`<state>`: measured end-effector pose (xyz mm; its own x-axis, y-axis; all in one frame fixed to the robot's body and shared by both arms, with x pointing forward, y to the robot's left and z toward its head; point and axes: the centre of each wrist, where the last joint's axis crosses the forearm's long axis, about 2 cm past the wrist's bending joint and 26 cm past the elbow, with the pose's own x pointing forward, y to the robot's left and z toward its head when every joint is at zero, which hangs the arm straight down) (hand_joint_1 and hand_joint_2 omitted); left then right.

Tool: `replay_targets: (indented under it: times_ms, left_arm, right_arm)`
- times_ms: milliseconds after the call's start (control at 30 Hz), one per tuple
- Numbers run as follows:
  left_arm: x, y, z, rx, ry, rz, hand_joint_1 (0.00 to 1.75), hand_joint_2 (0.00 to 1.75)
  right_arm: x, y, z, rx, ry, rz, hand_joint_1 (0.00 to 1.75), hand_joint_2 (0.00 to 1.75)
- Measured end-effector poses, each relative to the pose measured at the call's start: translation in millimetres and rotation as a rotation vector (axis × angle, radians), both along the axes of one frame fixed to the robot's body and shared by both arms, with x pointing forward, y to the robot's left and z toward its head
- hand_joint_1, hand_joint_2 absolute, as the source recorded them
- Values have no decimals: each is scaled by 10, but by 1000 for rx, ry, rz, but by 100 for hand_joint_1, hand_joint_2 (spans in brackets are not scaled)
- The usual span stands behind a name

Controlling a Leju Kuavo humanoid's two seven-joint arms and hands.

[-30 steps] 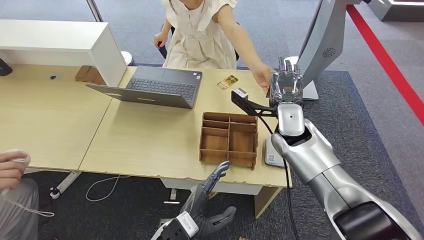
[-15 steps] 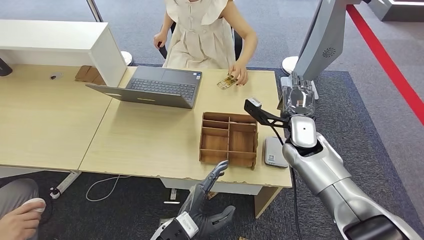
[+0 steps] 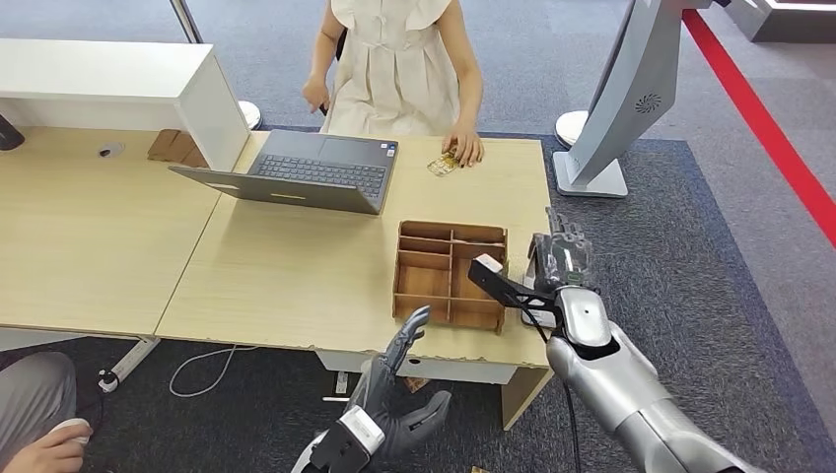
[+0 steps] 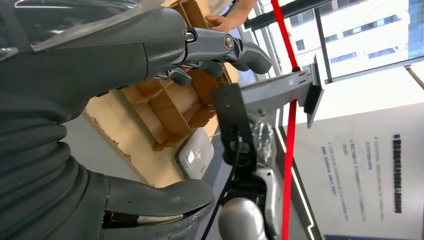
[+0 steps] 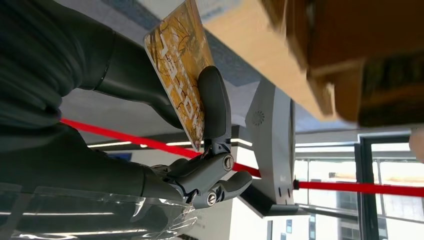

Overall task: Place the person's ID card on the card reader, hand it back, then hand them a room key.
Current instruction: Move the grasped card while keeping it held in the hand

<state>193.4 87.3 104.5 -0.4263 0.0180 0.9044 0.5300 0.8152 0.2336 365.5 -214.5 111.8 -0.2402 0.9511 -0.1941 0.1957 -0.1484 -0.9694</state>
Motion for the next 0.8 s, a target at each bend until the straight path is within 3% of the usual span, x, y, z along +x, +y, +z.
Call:
replay_targets:
  times_ms: [400, 800]
  left_arm:
    - [-1, 18, 21, -12, -6, 40, 0, 175]
    - [1, 57, 36, -41, -14, 151, 0, 175]
  right_arm:
    - [-153, 163, -291, 4, 103, 52, 175, 175]
    - [-202, 380, -397, 18, 163, 123, 175, 175]
